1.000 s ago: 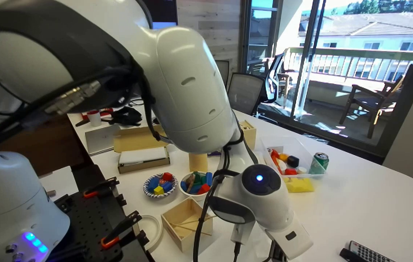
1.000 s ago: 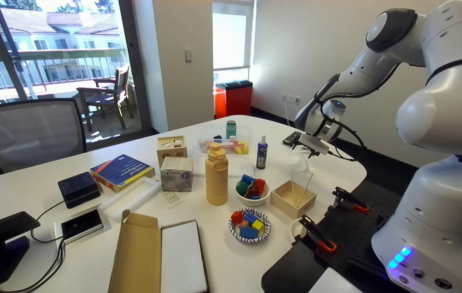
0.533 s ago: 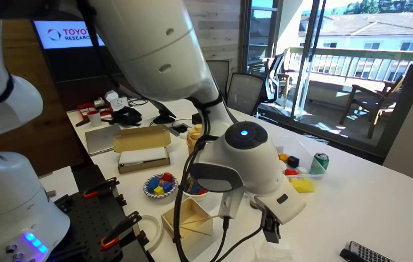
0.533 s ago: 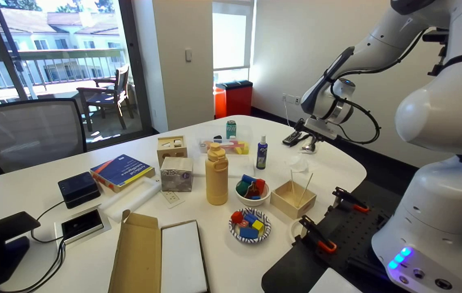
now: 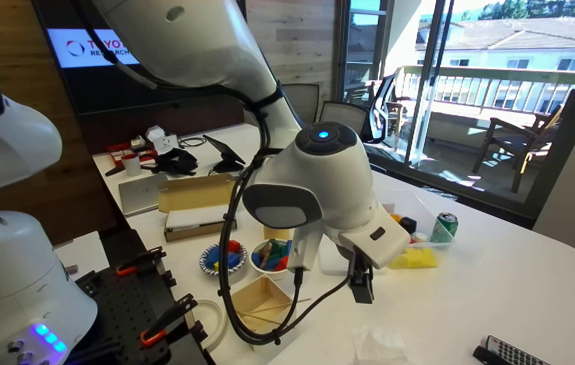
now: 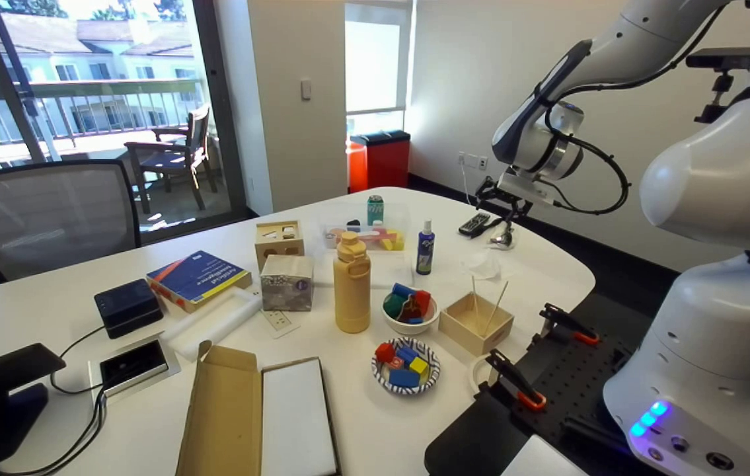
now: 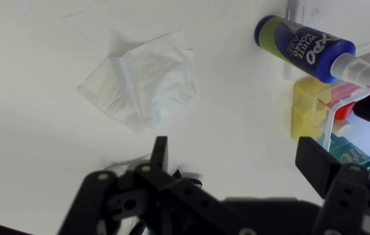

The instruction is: Unfold the white napkin on the right.

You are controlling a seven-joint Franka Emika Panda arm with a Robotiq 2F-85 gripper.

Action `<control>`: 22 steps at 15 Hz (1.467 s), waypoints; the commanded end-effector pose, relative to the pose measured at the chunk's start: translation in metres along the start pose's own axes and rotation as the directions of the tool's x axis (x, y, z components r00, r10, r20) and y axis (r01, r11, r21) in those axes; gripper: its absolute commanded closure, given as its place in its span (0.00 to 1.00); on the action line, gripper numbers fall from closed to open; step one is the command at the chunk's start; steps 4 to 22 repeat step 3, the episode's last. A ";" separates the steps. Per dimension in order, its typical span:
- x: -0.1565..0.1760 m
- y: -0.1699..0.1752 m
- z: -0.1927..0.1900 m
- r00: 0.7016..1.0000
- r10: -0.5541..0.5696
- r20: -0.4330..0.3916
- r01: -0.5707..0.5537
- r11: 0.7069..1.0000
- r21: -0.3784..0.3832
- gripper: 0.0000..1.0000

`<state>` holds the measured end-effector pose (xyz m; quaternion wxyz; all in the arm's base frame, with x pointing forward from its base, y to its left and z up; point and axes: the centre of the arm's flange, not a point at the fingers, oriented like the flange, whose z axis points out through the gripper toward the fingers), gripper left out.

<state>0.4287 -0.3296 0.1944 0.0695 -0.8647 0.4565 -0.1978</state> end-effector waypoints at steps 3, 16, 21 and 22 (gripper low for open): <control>-0.033 -0.006 -0.024 0.997 -0.056 0.046 0.055 0.998 0.021 0.00; -0.033 -0.006 -0.024 0.997 -0.056 0.046 0.055 0.998 0.021 0.00; -0.033 -0.006 -0.024 0.997 -0.056 0.046 0.055 0.998 0.021 0.00; -0.033 -0.006 -0.024 0.997 -0.056 0.046 0.055 0.998 0.021 0.00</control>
